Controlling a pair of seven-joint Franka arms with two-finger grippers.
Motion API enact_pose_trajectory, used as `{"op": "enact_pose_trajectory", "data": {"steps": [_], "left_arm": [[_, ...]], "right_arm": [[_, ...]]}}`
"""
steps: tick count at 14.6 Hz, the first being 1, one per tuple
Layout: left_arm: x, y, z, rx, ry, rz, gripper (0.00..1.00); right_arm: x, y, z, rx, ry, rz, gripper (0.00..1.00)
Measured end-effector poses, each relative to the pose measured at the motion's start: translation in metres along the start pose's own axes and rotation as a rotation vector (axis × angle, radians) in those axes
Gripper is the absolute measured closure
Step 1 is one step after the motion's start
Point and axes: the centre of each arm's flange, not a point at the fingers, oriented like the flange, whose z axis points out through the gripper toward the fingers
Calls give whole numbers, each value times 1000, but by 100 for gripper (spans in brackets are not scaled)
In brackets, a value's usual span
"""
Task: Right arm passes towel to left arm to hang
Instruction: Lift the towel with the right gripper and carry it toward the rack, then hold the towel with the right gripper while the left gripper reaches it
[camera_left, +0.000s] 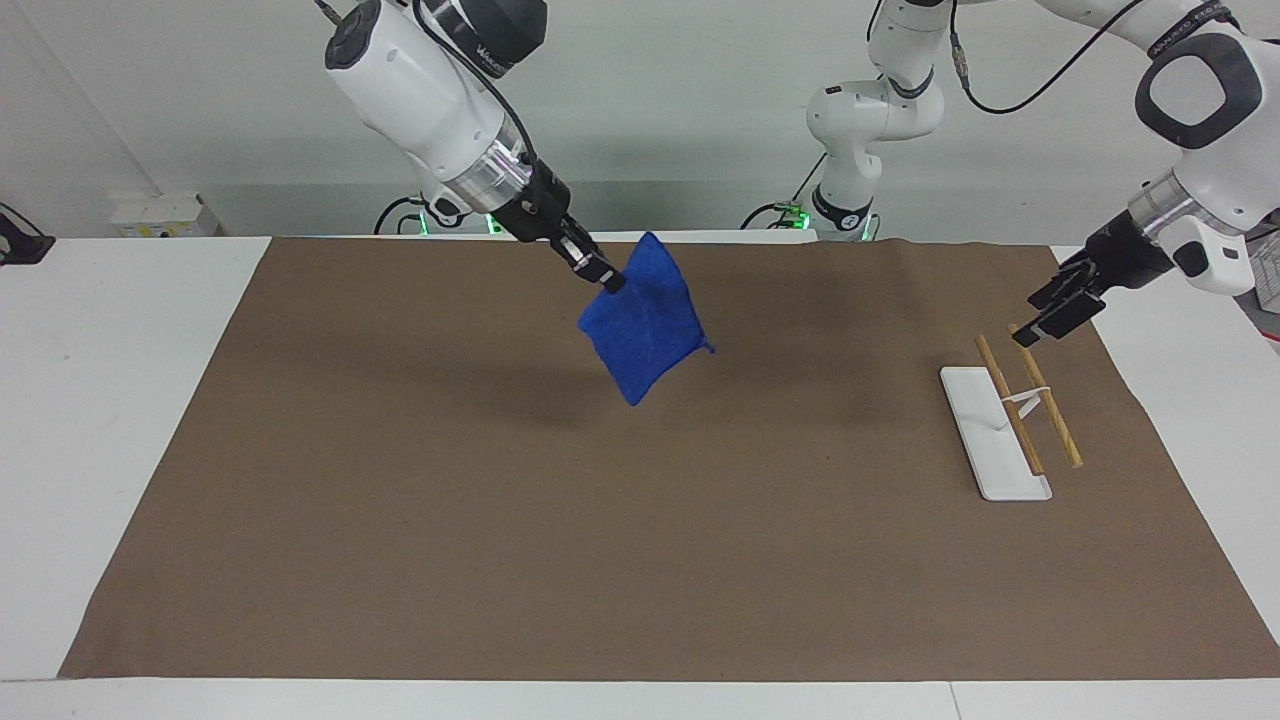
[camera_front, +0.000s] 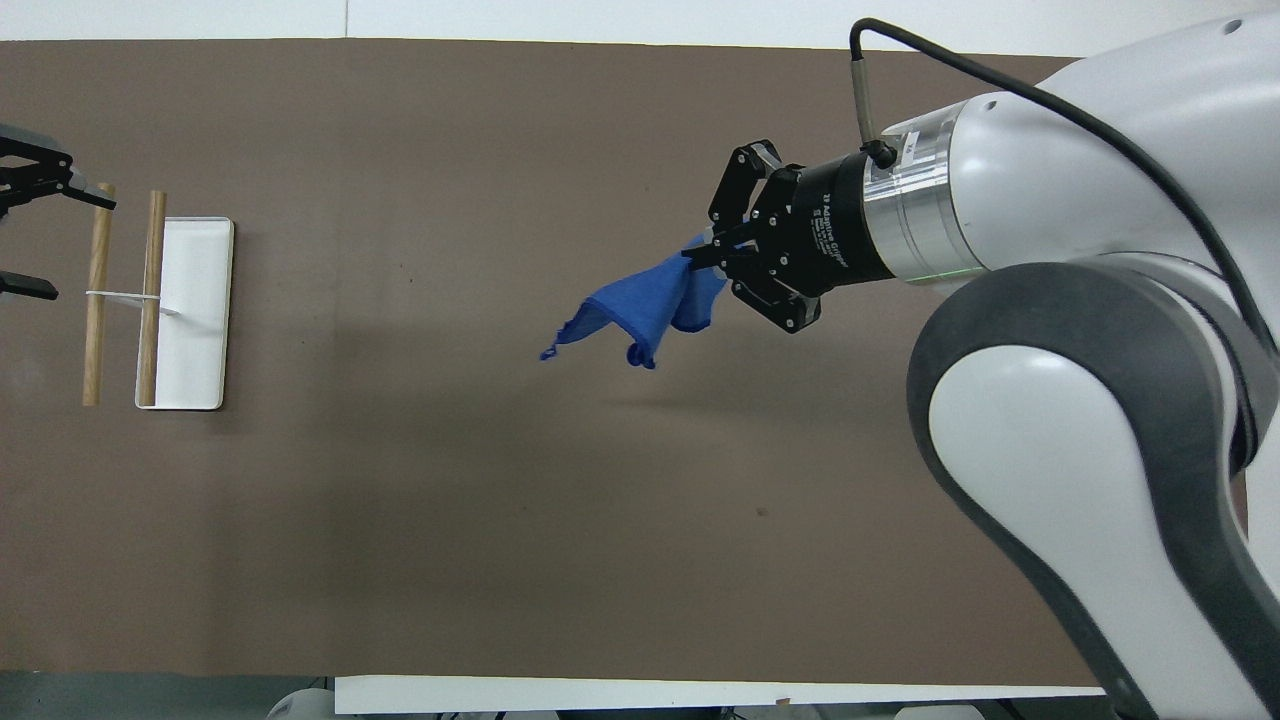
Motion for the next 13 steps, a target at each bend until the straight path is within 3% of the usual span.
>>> {"op": "enact_pose_trajectory", "data": {"steps": [2, 5, 9, 13], "left_arm": [[-7, 1, 8, -47, -22, -125, 0], [-23, 7, 15, -110, -109, -325, 0], [-62, 34, 25, -122, -187, -466, 0], [-80, 43, 29, -114, -261, -541, 0]], "right_arm": [[-19, -7, 7, 74, -97, 45, 98], [-60, -11, 33, 171, -200, 89, 98], [-114, -6, 63, 322, -257, 150, 98], [-114, -8, 69, 359, -264, 167, 98]]}}
